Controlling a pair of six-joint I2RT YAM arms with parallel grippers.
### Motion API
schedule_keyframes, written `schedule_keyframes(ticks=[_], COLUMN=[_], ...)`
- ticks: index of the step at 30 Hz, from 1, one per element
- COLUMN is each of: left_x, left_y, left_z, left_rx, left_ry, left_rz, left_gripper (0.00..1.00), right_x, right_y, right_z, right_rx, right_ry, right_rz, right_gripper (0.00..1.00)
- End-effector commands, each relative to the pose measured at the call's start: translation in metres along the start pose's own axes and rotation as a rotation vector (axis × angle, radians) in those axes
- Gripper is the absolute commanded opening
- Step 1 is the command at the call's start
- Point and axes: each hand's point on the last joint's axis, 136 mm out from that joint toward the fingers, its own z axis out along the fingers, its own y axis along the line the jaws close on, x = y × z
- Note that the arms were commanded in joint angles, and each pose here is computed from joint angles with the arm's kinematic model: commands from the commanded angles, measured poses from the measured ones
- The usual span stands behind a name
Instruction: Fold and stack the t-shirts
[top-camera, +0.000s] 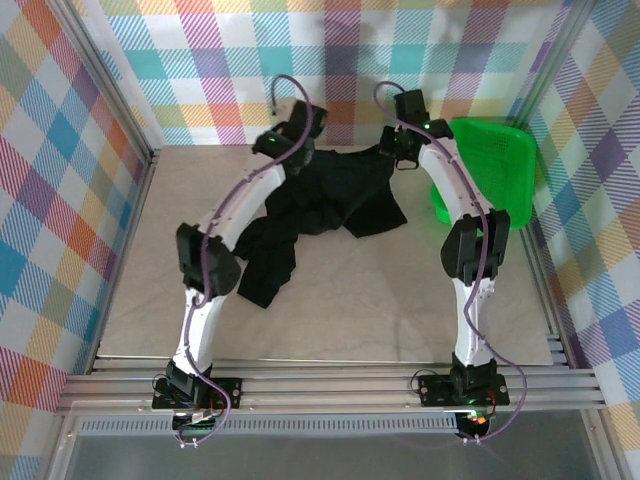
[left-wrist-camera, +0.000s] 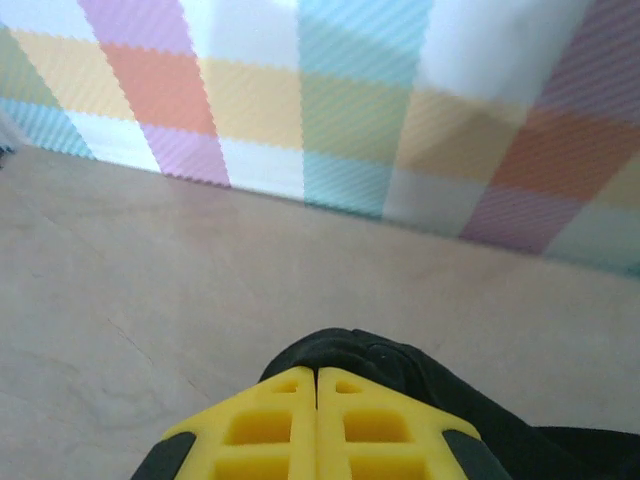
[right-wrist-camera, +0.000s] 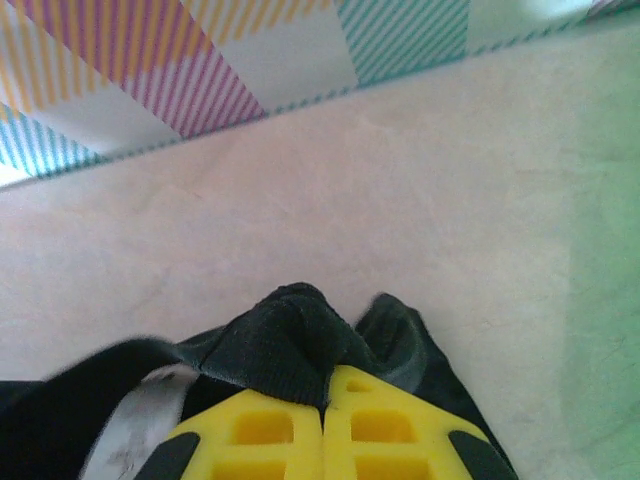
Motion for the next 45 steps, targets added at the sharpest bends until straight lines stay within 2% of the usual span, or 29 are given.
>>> schedule_keyframes(ticks=[1,5,9,15,20,27,32,35,39,45], left_x=[-0.038,-0.069,-0.088,-0.108,-0.11,-0.109,-0.131,-0.165,-0.216,-0.275], left_y=[0.026,0.047,0.059,0.05,0.048,0.045,0.028,0.011,-0.007,0.009], left_z=[-0.028,-0.058,-0.076,-0.108,-0.125,-0.117,-0.084,-0.082,-0.103,-0.15], left_rx=[0.035,0.094,0.18,0.338,0.407,0.417,0.485,0.568,0.718,0.884], left_ry=[-0.065,-0.13,-0.144,-0.175,-0.175,-0.16,-0.164,-0.227,-0.35,-0.581], left_rz=[-0.127,-0.231,-0.331,-0.394,-0.431,-0.468,-0.58,-0.615,-0.676,-0.84], left_gripper=[0.0,0.0,0.0,0.0,0.0,0.0,0.0,0.0,0.0,0.0], right_x=[-0.059,-0.09,-0.111,-0.12,-0.113,-0.094,-0.123,-0.152,-0.182,-0.188], right_y=[0.003,0.004,0.013,0.037,0.036,0.028,0.009,0.008,0.012,0.02], right_z=[-0.067,-0.112,-0.152,-0.198,-0.216,-0.217,-0.227,-0.258,-0.321,-0.436], right_rx=[-0.055,-0.115,-0.228,-0.391,-0.412,-0.423,-0.453,-0.492,-0.561,-0.668], right_ry=[-0.191,-0.305,-0.389,-0.464,-0.478,-0.46,-0.519,-0.612,-0.777,-1.026], right_rz=[0.061,0.099,0.129,0.105,0.102,0.128,0.212,0.206,0.163,0.098], right_gripper=[0.0,0.0,0.0,0.0,0.0,0.0,0.0,0.0,0.0,0.0])
